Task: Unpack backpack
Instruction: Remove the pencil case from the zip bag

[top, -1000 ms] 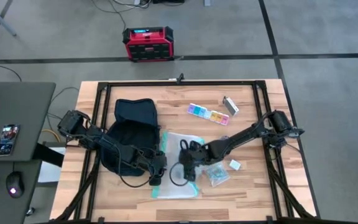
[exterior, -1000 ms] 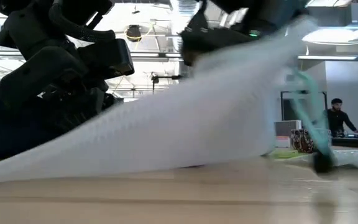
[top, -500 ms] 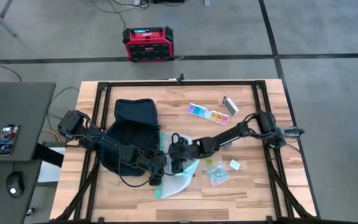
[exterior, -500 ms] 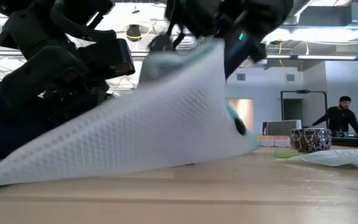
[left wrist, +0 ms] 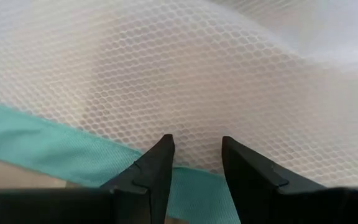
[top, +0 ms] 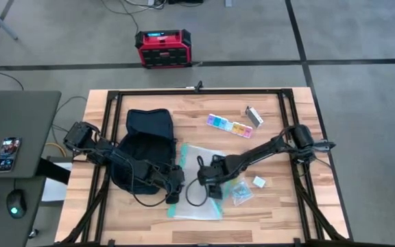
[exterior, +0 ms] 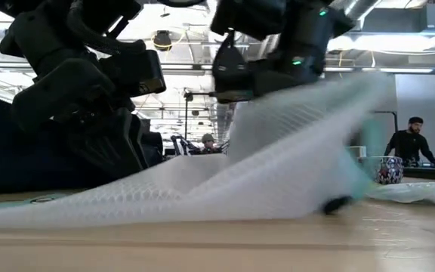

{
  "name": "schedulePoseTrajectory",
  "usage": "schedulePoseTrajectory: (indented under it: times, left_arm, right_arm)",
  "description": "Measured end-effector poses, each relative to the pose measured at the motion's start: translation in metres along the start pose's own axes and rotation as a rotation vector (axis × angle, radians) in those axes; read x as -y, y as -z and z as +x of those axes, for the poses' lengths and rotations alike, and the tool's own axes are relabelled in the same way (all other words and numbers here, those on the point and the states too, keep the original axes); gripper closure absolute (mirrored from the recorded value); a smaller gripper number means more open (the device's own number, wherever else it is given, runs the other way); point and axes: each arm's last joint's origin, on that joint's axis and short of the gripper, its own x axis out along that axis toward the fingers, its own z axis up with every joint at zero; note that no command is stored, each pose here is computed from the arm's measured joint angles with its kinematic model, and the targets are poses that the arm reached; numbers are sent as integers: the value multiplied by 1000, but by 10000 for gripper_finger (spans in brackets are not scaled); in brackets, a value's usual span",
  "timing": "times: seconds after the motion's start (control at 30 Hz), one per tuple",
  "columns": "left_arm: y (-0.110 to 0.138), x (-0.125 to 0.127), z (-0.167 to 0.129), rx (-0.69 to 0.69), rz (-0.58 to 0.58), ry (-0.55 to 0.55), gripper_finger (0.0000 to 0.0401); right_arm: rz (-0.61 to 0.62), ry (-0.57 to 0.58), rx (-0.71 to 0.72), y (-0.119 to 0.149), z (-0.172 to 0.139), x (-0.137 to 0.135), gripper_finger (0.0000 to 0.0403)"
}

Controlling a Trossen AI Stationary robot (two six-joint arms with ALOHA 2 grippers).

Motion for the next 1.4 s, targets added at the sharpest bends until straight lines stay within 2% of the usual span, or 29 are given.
schedulePoseTrajectory:
  times: [0.17,0.43,0.6,0.7,0.9,1.1,1.27,1.4]
  left_arm:
    - [1,0,0,-5,-14,-7,276]
    - [1,0,0,-5,-16,-7,276]
    - [2,-1,-1,-21,-14,-18,276]
    - [1,-1,-2,-12,-29,-15,276]
    - [-17,0,-19,31,-34,32,276]
    - [-60,4,-59,122,-53,64,276]
    - [-83,2,-86,122,-85,54,276]
    - [-85,-1,-88,96,-155,45,276]
  right_arm:
    - [-10,43,-123,19,-11,-7,97]
    - [6,104,-218,39,-20,-21,97]
    - [15,153,-353,61,-34,-25,97]
    - [56,163,-307,63,-59,-26,97]
    - [158,161,-71,69,-114,-30,97]
    - [234,171,130,91,-157,-40,97]
    - [319,192,199,118,-173,-57,97]
    - [512,213,204,143,-174,-66,97]
